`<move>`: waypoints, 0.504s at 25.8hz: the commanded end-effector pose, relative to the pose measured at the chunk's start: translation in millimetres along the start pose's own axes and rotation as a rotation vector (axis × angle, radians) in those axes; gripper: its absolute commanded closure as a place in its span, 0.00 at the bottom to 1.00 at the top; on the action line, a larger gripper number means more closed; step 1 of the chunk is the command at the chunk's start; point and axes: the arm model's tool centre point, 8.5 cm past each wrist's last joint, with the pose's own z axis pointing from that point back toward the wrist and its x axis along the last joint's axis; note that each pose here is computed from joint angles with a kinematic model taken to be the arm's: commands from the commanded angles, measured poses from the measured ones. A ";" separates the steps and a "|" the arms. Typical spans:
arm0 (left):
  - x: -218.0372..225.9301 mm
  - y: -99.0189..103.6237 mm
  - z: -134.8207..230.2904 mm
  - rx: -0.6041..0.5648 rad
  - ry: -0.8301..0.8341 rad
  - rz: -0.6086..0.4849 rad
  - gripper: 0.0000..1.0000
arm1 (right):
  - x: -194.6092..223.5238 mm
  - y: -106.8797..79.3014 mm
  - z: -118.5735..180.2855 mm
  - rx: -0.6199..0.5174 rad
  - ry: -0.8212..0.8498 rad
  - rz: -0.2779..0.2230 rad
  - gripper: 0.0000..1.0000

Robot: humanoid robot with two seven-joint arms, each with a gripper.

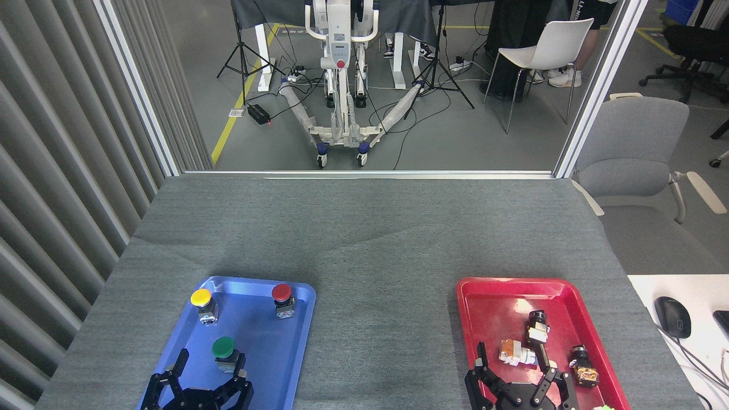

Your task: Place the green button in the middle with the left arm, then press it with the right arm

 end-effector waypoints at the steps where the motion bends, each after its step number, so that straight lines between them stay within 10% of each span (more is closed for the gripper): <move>1: -0.4 0.0 -0.1 0.000 0.004 -0.001 0.00 | -0.4 0.2 0.4 0.001 0.000 0.001 0.01; 13: -0.9 -0.3 -1.0 -0.002 0.004 -0.002 0.00 | -0.2 0.9 1.5 0.002 0.001 0.000 0.00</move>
